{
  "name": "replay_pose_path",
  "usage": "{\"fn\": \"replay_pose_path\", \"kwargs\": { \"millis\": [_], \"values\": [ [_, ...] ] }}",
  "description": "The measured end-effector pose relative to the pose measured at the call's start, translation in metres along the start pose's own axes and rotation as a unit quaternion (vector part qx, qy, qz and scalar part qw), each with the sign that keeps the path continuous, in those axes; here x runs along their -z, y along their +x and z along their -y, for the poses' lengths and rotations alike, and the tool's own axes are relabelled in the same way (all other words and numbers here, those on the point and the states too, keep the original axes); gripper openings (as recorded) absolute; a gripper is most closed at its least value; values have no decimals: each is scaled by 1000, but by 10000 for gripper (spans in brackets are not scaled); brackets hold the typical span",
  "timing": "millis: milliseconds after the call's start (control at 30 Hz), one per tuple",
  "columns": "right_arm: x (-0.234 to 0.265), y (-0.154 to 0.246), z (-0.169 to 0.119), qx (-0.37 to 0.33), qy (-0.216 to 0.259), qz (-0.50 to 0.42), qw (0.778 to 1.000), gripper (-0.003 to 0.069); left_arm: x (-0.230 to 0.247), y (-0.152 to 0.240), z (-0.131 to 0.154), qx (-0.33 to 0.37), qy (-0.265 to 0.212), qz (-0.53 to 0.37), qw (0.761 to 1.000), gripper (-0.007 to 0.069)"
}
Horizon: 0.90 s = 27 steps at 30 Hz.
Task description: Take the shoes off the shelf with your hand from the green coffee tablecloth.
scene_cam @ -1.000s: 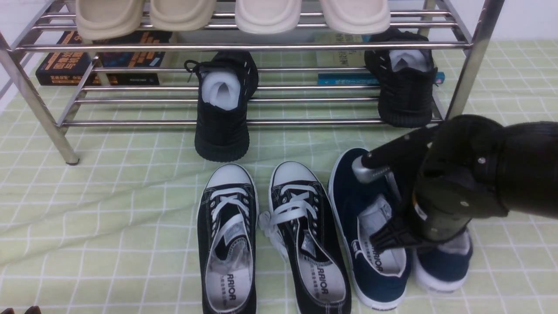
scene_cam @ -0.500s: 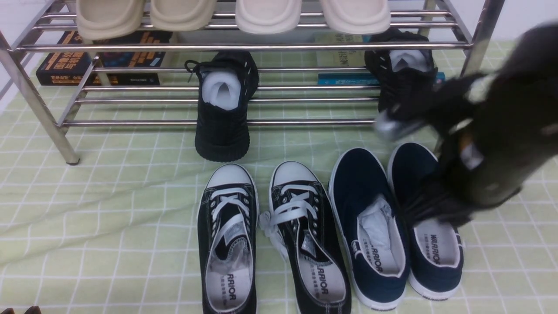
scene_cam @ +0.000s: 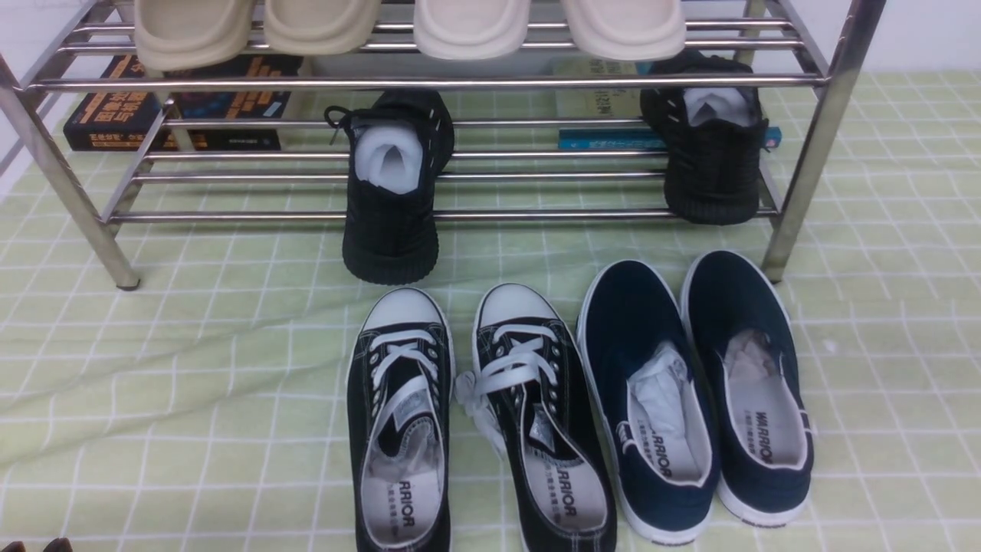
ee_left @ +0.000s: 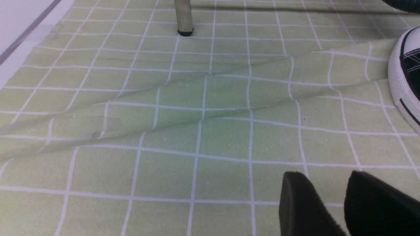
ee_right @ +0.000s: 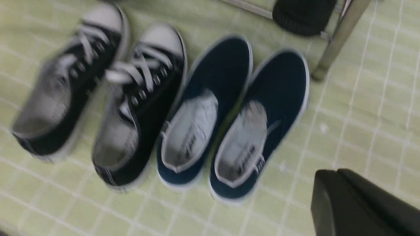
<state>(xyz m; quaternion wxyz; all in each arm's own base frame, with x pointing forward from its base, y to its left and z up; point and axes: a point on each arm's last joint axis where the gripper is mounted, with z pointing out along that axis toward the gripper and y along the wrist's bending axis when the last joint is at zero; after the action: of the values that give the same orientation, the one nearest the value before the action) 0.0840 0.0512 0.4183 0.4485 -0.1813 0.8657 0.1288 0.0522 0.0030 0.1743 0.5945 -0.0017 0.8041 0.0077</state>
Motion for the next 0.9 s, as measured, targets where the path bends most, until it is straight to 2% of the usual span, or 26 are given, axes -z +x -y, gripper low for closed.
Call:
{"fn": "replay_pose_path", "kwargs": {
  "millis": [133,333,467,700,900],
  "values": [
    [-6,40,2,-1,-50,103,993,-15,0,0,0,0,0,0,1000,239],
    [-40,89,-2,-10,-107,177,978,-13,0,0,0,0,0,0,1000,239],
    [-54,102,-4,-7,-115,188,975,-13,0,0,0,0,0,0,1000,239],
    [-70,123,-3,-2,-110,156,982,-10,0,0,0,0,0,0,1000,239],
    [-73,127,-2,-1,-108,146,983,-8,0,0,0,0,0,0,1000,239]
  ]
}}
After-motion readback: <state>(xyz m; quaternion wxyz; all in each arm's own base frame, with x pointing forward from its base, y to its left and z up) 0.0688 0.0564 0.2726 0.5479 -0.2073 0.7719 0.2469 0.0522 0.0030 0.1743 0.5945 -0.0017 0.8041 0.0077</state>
